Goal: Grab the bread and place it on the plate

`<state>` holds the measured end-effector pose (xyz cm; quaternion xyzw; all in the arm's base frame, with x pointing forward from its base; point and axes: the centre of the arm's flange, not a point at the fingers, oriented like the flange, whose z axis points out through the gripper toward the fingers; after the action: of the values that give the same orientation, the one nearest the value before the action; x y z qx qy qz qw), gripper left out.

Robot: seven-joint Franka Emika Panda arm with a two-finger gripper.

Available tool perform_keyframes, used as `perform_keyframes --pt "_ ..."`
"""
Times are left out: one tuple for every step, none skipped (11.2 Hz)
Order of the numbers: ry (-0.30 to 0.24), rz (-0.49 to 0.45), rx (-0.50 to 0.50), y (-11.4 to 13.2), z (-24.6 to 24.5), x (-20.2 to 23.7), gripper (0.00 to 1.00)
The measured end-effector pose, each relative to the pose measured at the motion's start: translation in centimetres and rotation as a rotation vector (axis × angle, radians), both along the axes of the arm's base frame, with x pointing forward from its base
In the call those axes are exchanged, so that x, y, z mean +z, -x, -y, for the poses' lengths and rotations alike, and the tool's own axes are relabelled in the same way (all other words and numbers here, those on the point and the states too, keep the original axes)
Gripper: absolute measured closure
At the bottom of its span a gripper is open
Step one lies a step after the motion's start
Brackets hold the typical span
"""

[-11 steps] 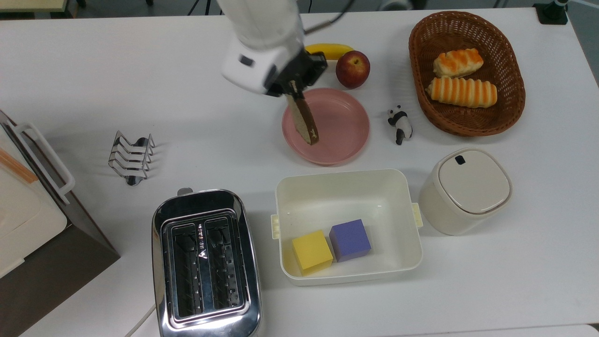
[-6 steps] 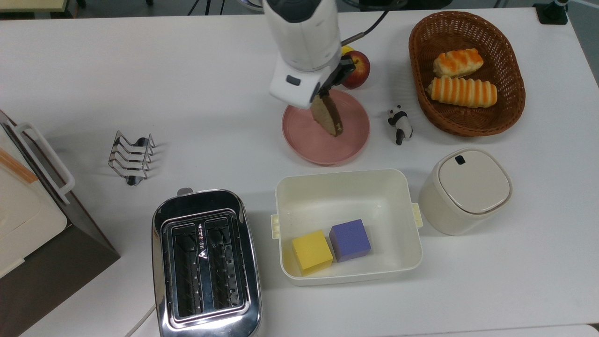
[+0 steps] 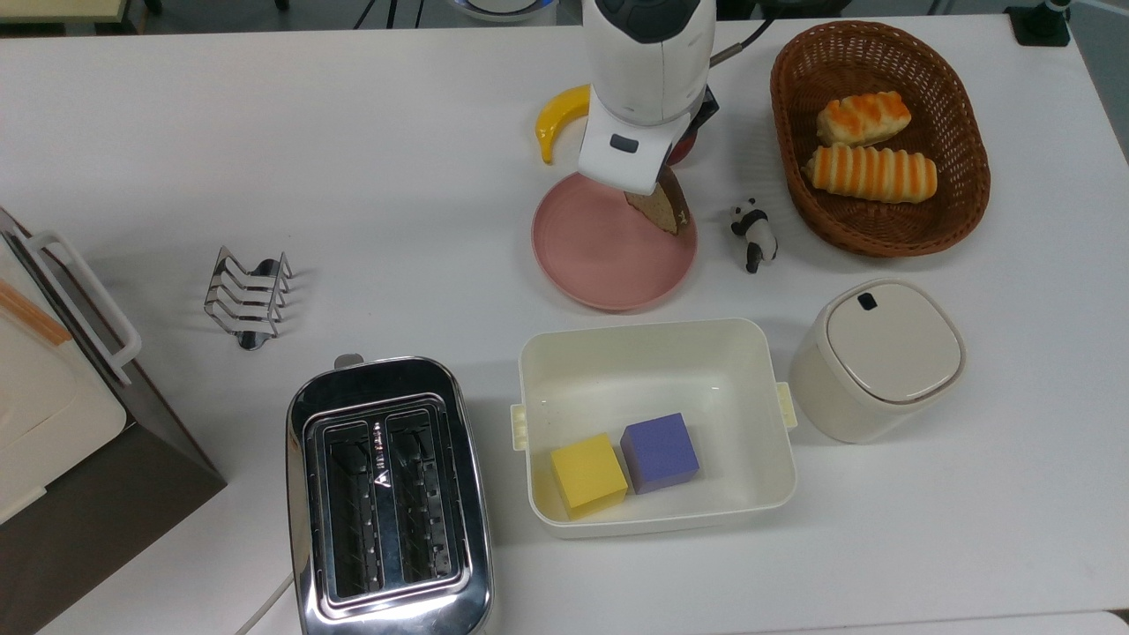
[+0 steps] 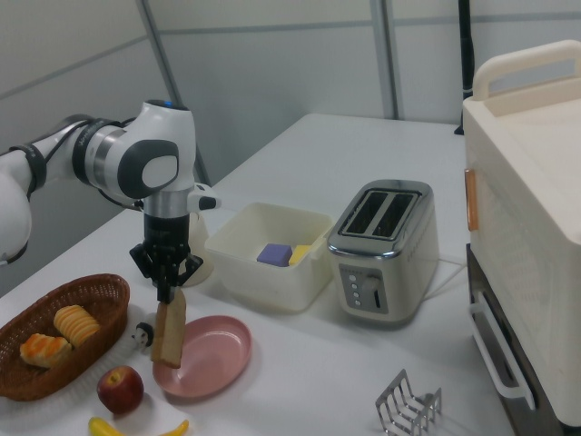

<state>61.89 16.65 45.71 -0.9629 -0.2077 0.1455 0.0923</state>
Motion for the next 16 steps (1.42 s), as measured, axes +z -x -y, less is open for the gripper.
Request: perform_keyframes --pt "0.002 -0.008 -0.001 -0.1 0.0 -0.5 0.87" --pt "0.006 -0.019 -0.002 -0.2 0.1 -1.2 0.81" --pt "0.009 -0.027 -0.006 -0.3 0.4 -1.7 0.7" --pt "0.016 -0.031 -0.017 -0.6 1.1 -2.1 0.68" --pt "0.024 -0.032 -0.026 -0.9 2.2 -2.4 0.67" --pt "0.035 -0.03 -0.031 -1.2 3.7 -2.5 0.66" --pt "0.042 -0.028 -0.036 -1.5 5.1 -2.6 0.57" --pt "0.042 -0.026 -0.045 -1.7 6.3 -2.5 0.56" --pt "0.043 -0.018 -0.057 -1.9 7.1 -2.2 0.5" --pt "0.049 -0.007 -0.068 -2.2 8.0 -1.7 0.47" --pt "0.057 0.003 -0.078 -2.4 8.9 -1.3 0.39" --pt "0.064 0.015 -0.087 -2.6 9.7 -0.8 0.27" --pt "0.066 0.025 -0.092 -2.7 10.1 -0.3 0.22" --pt "0.067 0.03 -0.092 -2.8 10.1 -0.1 0.15" --pt "0.067 0.03 -0.088 -2.8 9.9 -0.1 0.14" --pt "0.066 0.028 -0.081 -2.7 9.5 -0.2 0.08"
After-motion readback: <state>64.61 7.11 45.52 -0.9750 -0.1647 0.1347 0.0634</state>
